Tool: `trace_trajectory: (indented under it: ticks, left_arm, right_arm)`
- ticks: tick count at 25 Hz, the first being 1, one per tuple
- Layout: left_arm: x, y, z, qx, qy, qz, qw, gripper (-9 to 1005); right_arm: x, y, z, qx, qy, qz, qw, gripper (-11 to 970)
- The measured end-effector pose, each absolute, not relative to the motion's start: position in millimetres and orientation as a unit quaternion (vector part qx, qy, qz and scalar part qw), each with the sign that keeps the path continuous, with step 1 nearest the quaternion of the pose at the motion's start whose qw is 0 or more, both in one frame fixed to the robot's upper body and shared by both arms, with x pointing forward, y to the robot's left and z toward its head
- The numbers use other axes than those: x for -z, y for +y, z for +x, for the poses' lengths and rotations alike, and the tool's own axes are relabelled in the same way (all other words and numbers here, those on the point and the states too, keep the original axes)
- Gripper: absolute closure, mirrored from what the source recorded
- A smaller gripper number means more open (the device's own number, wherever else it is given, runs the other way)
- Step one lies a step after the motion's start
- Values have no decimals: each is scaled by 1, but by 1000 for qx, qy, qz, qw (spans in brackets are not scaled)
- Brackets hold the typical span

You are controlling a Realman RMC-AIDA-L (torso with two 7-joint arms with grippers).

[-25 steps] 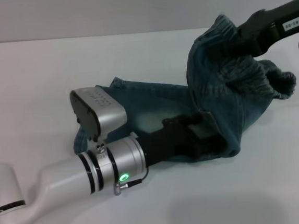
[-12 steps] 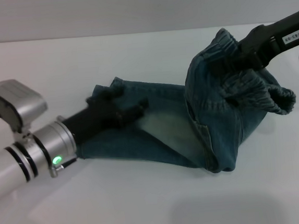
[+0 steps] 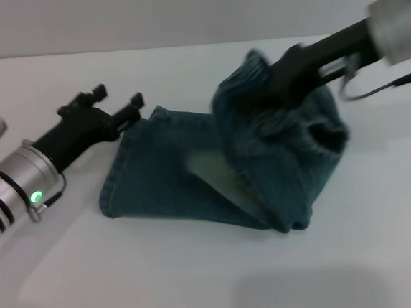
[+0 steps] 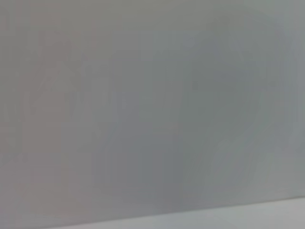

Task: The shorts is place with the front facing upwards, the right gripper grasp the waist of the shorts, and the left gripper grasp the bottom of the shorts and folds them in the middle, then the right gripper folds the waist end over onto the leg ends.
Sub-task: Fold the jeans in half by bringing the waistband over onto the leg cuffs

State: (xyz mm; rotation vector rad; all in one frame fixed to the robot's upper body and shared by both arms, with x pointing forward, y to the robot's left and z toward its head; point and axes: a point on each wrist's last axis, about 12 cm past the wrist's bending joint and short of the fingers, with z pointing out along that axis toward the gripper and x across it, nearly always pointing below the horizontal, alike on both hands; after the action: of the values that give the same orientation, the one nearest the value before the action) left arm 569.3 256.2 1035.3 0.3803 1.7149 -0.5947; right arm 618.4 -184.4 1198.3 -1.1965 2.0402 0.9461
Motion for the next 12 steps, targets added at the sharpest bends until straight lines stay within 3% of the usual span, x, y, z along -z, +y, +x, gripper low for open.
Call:
trace_trajectory:
  ticks: [5,12]
  left_arm:
    - [-1036,273,569,234,741,137,614,181]
    - [-1031,275,563,222,742,127,619,182]
  right_arm:
    - [-1178,-150,619,-364,749,-480,275,874]
    - [-1168,-129,620,-349,744,-504,264,865]
